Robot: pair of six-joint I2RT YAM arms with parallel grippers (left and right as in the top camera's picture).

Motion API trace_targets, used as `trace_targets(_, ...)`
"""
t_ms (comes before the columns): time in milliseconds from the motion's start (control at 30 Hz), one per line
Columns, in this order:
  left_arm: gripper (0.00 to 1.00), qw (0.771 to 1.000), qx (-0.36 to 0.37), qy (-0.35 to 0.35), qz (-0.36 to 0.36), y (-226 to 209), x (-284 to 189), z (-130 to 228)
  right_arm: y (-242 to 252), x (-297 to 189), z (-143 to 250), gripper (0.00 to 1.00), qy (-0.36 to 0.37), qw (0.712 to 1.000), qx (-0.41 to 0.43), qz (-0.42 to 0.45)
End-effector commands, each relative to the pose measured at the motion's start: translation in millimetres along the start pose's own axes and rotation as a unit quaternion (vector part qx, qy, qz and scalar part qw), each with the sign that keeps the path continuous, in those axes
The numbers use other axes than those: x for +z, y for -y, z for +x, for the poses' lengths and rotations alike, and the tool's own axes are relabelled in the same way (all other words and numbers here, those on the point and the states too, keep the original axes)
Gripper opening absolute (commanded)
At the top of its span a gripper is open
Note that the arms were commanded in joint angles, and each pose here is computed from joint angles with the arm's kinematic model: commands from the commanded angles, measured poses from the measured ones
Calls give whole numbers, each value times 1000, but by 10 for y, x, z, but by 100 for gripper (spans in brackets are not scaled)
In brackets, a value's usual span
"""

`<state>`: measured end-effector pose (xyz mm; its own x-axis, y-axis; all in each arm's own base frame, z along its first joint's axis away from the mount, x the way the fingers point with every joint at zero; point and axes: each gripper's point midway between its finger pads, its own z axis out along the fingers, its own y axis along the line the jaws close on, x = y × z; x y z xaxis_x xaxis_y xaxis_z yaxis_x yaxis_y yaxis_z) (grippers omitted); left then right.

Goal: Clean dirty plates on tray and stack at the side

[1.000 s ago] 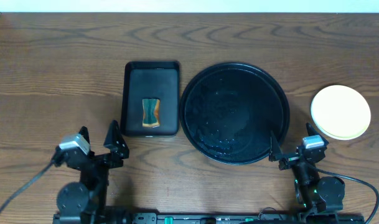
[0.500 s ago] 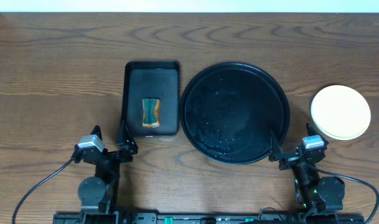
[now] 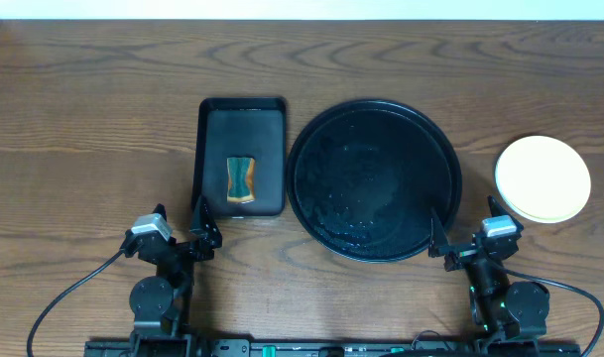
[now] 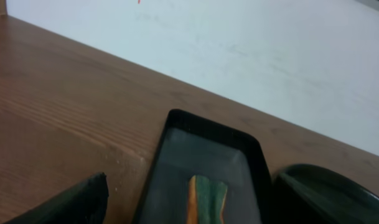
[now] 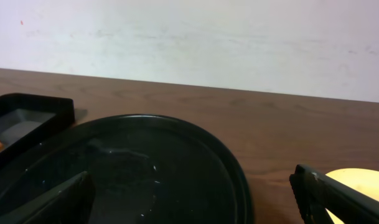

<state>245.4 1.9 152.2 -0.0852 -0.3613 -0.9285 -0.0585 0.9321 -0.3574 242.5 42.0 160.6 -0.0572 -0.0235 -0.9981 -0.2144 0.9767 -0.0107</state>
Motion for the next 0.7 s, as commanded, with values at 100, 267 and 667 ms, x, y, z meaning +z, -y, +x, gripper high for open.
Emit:
trace_targets(100,85,999,12,-29,-16,-78,4,165,15,-2,5,99,0,1000,-6,3)
trace_targets(267,85,999,12,-31,-17,-82,6,175,14,-2,5,99,0,1000,-6,3)
trace_targets(667,85,999,12,-31,-17,-82,6,175,15,-2,5,99,0,1000,-6,3)
